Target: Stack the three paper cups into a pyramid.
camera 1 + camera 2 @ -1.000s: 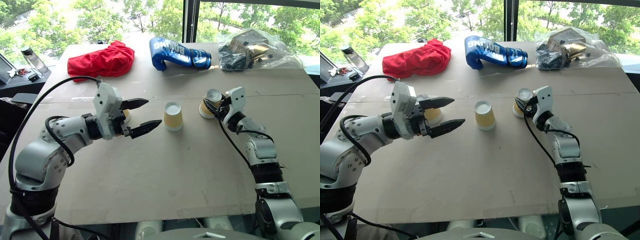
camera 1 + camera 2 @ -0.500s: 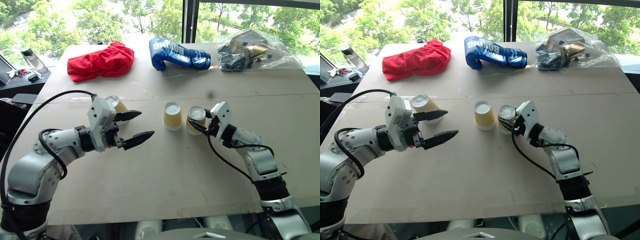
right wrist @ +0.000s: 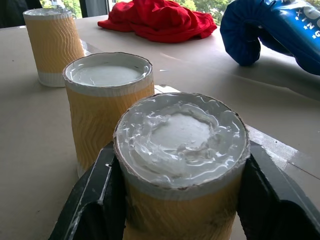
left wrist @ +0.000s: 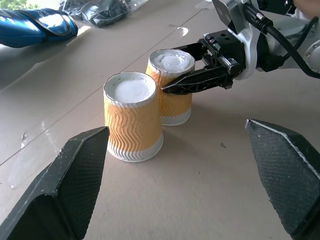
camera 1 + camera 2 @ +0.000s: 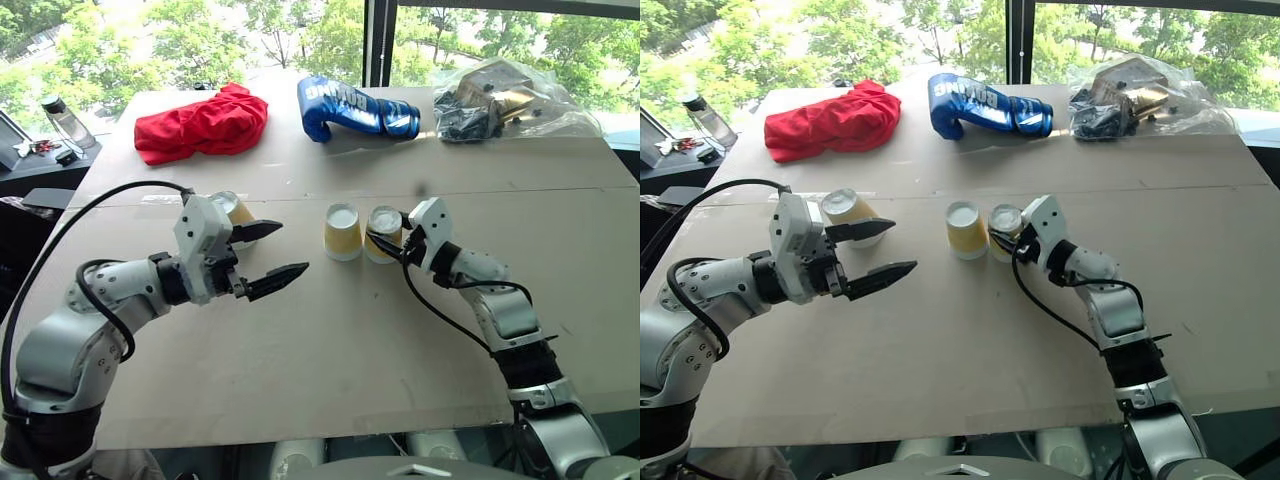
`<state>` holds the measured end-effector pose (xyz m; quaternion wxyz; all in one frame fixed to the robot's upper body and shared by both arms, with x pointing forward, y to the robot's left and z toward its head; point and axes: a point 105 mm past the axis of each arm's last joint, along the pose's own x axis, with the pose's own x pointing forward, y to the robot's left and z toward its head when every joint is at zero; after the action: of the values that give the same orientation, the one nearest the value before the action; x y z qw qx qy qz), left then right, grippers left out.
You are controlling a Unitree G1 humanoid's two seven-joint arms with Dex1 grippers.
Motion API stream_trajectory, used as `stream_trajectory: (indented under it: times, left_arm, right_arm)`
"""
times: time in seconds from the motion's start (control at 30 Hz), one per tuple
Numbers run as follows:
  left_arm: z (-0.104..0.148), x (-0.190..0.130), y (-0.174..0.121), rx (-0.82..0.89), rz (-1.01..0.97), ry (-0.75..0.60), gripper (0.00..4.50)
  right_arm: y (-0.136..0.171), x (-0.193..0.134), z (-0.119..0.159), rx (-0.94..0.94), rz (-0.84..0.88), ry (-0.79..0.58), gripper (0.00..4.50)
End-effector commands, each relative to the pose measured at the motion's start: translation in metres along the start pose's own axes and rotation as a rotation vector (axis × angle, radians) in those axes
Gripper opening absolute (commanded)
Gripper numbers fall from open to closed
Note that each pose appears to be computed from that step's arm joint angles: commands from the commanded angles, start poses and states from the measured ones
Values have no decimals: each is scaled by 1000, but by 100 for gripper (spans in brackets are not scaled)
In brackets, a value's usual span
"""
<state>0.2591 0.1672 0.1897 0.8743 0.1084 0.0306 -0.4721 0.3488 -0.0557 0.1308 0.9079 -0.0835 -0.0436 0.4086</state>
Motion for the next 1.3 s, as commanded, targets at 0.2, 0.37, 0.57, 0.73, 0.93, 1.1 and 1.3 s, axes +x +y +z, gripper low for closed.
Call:
stream_trajectory:
  times: [0.2, 0.37, 0.57, 0.73, 0.93, 1.1, 1.3]
  left_arm:
    - [8, -2, 1, 30, 30, -65, 450]
    - [13, -9, 0, 8, 98, -160, 450]
    - [15, -27, 15, 13, 362, -300, 450]
    - [-4, -37, 41, 18, 602, -295, 450]
    - [-32, -35, 66, 43, 804, -230, 450]
    - [-45, -27, 75, 26, 832, -210, 450]
    - [-49, -31, 91, 22, 906, -224, 450]
  right_arm:
    - [-11, -3, 20, -34, -26, -67, 442]
    - [-11, -18, 38, -6, 22, -162, 442]
    - [-6, -56, 57, 39, 132, -262, 442]
    - [0, -88, 64, 48, 254, -348, 442]
    - [0, -125, 58, 56, 342, -331, 442]
    - [-6, -136, 59, 26, 295, -291, 442]
    - [0, -137, 69, 17, 289, -301, 442]
